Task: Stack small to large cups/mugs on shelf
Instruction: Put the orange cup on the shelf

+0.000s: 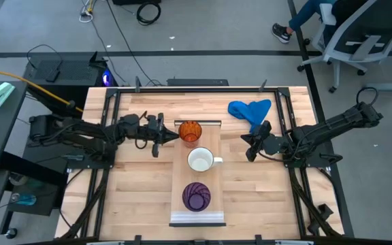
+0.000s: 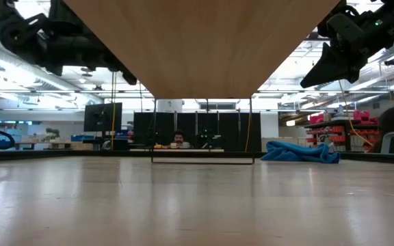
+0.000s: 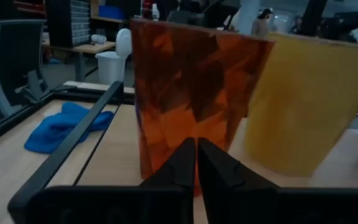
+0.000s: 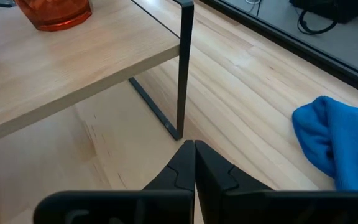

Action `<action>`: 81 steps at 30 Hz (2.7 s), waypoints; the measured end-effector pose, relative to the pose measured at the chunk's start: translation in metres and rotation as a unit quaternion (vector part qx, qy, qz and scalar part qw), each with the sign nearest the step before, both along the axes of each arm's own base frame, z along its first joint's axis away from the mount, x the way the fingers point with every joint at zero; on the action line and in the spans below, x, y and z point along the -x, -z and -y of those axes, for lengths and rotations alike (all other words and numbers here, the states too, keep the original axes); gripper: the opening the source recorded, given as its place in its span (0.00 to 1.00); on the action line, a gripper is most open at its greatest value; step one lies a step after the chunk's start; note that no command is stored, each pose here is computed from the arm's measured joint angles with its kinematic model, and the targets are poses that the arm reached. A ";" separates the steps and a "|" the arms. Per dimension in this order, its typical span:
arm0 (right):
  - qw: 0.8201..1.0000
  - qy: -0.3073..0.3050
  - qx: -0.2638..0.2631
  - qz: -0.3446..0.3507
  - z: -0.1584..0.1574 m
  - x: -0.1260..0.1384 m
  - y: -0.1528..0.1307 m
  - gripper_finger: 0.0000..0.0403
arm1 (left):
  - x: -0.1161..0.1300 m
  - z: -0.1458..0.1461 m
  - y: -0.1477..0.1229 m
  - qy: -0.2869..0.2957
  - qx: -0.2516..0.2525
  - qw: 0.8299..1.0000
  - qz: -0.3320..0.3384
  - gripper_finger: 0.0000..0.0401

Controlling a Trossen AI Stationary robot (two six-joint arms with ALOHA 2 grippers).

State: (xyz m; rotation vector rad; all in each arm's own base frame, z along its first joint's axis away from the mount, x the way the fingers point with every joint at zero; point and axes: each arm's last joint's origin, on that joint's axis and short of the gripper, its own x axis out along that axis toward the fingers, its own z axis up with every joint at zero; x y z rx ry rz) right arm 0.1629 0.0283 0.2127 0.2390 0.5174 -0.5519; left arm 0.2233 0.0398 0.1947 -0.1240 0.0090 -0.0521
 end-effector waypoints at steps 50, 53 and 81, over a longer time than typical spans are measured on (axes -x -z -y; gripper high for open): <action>1.000 -0.004 -0.002 -0.003 0.000 0.000 0.000 0.02 | -0.037 -0.007 0.007 0.029 0.009 0.999 -0.030 0.07; 1.000 -0.004 -0.002 -0.003 0.000 0.000 0.000 0.02 | -0.037 -0.006 0.007 0.029 0.010 0.999 -0.031 0.07; 1.000 -0.002 -0.004 -0.002 0.000 0.000 0.000 0.02 | -0.037 -0.007 0.007 0.039 0.010 0.999 -0.029 0.02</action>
